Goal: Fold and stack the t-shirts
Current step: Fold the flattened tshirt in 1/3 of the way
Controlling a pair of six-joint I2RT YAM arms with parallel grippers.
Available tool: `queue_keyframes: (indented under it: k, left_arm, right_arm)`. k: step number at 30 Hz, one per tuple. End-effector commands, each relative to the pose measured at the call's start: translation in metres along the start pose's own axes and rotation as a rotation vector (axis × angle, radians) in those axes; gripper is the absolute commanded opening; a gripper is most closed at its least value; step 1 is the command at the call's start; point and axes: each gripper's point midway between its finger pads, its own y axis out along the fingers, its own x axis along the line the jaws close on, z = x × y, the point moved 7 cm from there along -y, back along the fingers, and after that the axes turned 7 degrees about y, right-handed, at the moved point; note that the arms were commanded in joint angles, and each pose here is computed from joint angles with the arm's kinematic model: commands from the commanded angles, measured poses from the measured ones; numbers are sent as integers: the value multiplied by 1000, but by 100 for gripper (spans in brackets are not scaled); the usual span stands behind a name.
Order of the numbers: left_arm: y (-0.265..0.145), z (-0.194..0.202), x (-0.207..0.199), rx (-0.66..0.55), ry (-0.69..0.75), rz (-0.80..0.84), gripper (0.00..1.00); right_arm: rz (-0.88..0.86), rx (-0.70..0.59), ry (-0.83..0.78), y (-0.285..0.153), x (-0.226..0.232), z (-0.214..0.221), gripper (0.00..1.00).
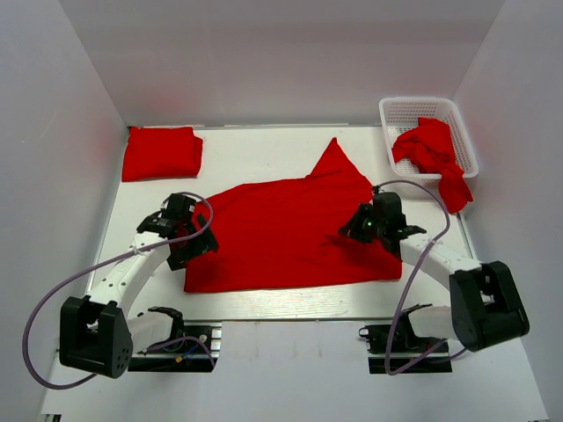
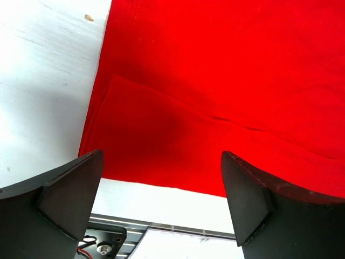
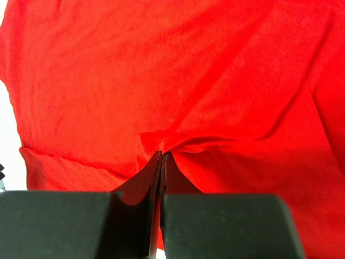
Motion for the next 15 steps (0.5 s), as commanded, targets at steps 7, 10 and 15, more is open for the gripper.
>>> queue_keyframes:
  k: [7,10,15]
  left_arm:
    - [-5,-17,-8,-47,4,13,100]
    - [-4,-17,-8,-40,5,8,100]
    - [0,-16,-8,-24,6,-2,100]
  right_arm:
    - [-84,3,-67,26,29,-28,0]
    - [-88,11,-78,32,29,-30,0]
    - [-88,32,-105,40,31,-32,0]
